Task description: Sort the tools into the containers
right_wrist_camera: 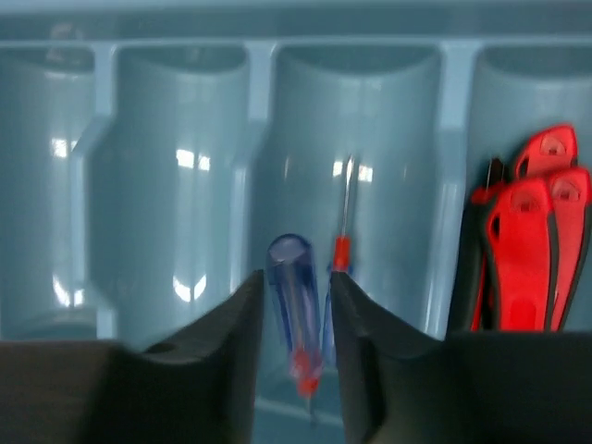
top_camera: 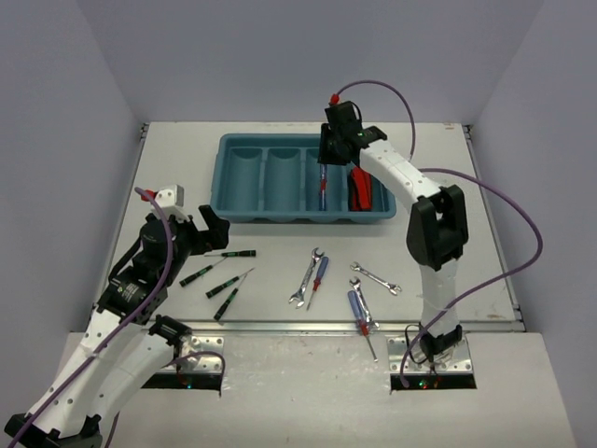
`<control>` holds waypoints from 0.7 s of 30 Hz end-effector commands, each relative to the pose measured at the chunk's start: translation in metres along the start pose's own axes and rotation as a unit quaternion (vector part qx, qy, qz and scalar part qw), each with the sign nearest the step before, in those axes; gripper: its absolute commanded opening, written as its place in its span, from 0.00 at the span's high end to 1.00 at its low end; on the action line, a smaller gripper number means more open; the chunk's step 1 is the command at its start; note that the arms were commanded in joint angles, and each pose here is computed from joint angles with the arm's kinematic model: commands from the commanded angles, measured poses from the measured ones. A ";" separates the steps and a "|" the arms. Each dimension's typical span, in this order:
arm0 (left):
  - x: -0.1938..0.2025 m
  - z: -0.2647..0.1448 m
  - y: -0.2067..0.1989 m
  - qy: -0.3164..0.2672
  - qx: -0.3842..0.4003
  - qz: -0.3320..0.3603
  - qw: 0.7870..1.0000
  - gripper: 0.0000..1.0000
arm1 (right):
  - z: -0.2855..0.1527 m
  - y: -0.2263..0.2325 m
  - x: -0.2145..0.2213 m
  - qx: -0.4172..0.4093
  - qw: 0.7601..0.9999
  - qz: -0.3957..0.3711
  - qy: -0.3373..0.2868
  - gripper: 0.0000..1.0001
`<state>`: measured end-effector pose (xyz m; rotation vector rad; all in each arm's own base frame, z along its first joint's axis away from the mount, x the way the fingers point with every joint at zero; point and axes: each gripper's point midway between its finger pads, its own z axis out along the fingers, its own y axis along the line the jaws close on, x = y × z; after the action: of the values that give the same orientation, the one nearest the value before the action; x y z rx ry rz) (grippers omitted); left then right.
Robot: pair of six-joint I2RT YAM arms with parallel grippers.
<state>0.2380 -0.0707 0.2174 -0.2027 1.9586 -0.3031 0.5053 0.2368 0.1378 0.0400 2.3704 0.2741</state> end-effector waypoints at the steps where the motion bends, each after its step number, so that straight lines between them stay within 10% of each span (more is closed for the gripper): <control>1: -0.014 -0.001 -0.008 -0.027 0.016 -0.001 0.999 0.00 | -0.013 0.000 -0.028 0.024 0.999 -0.016 -0.018 0.38; 6: -0.013 0.000 -0.008 -0.024 0.016 0.001 1.000 0.00 | -0.042 0.010 -0.008 0.001 0.999 -0.036 -0.010 0.01; 12: -0.012 0.001 -0.008 -0.021 0.014 0.002 1.000 0.00 | -0.079 0.002 0.075 0.047 0.995 -0.088 -0.021 0.01; 21: -0.013 0.000 -0.007 -0.026 0.013 0.000 1.000 0.00 | -0.100 0.005 0.162 -0.026 0.998 0.033 0.052 0.03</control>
<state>0.2383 -0.0714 0.2163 -0.2003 1.9631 -0.3028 0.3257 0.2361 0.1035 -0.0948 2.4973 0.2500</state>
